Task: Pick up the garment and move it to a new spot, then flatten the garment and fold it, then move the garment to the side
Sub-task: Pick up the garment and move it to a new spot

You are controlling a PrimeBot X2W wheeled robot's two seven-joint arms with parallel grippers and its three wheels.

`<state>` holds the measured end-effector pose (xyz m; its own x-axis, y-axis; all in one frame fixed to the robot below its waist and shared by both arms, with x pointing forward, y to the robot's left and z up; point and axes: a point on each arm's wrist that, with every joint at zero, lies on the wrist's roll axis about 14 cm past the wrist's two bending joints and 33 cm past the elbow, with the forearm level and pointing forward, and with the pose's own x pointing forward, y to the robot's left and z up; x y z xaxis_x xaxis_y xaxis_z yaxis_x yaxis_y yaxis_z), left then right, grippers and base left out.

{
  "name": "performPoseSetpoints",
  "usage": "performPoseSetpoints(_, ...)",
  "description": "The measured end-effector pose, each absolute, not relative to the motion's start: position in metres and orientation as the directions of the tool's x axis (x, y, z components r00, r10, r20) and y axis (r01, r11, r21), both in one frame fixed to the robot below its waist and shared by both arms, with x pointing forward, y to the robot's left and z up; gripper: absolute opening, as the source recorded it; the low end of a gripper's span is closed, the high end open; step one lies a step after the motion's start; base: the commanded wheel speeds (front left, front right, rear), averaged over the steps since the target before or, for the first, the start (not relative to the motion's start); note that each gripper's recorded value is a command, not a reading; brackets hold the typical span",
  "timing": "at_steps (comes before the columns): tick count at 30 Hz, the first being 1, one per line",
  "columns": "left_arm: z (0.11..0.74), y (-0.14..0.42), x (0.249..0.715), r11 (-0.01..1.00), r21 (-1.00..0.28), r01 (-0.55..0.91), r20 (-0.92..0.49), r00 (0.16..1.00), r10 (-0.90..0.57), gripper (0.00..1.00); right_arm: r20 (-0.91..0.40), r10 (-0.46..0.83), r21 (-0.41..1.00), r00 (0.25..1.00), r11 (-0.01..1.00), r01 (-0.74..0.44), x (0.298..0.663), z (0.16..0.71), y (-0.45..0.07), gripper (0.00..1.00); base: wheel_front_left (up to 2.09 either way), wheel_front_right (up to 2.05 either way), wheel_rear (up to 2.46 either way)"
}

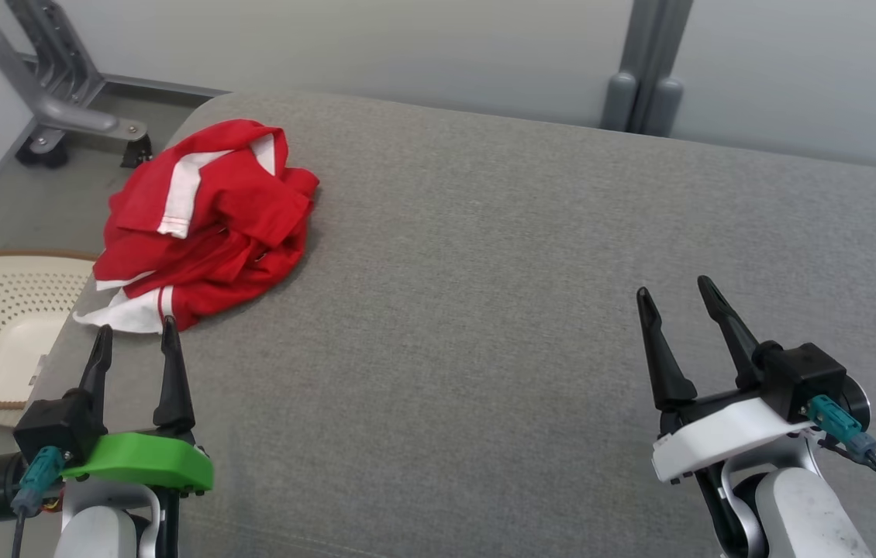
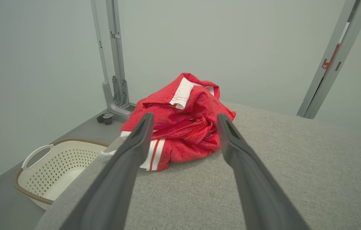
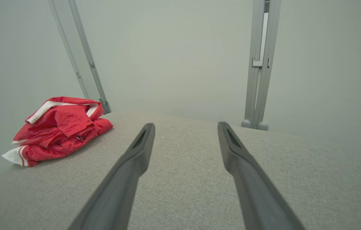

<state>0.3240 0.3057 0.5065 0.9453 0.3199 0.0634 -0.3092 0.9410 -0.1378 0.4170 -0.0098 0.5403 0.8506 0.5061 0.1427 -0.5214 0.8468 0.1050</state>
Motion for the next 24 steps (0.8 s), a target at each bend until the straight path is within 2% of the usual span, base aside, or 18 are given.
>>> performPoseSetpoints(6, 0.507, 0.322, 0.307, 0.92, -0.136, -0.367, 0.064, 0.924, 0.377, 1.0, 0.132, 0.558, 0.113, 0.819, 0.812, -0.572, 0.418, 0.536, 0.014, 1.0, 0.0, 0.0, 0.0)
performPoseSetpoints(11, 0.507, 0.327, 0.311, 0.915, -0.13, -0.382, 0.058, 0.918, 0.392, 1.0, 0.115, 0.573, 0.125, 0.811, 0.802, -0.584, 0.423, 0.53, 0.02, 1.0, 0.0, 0.0, 0.0)
performPoseSetpoints(18, 0.531, 0.327, 0.363, 0.934, -0.115, -0.338, 0.114, 0.929, 0.351, 1.0, 0.11, 0.579, 0.104, 0.808, 0.801, -0.589, 0.45, 0.529, 0.018, 1.0, 0.0, 0.0, 0.0)
performPoseSetpoints(24, 0.51, 0.337, 0.419, 0.945, -0.078, -0.318, 0.027, 0.947, 0.321, 1.0, 0.081, 0.59, 0.1, 0.803, 0.797, -0.596, 0.476, 0.51, 0.015, 1.0, 0.0, 0.0, 0.0)
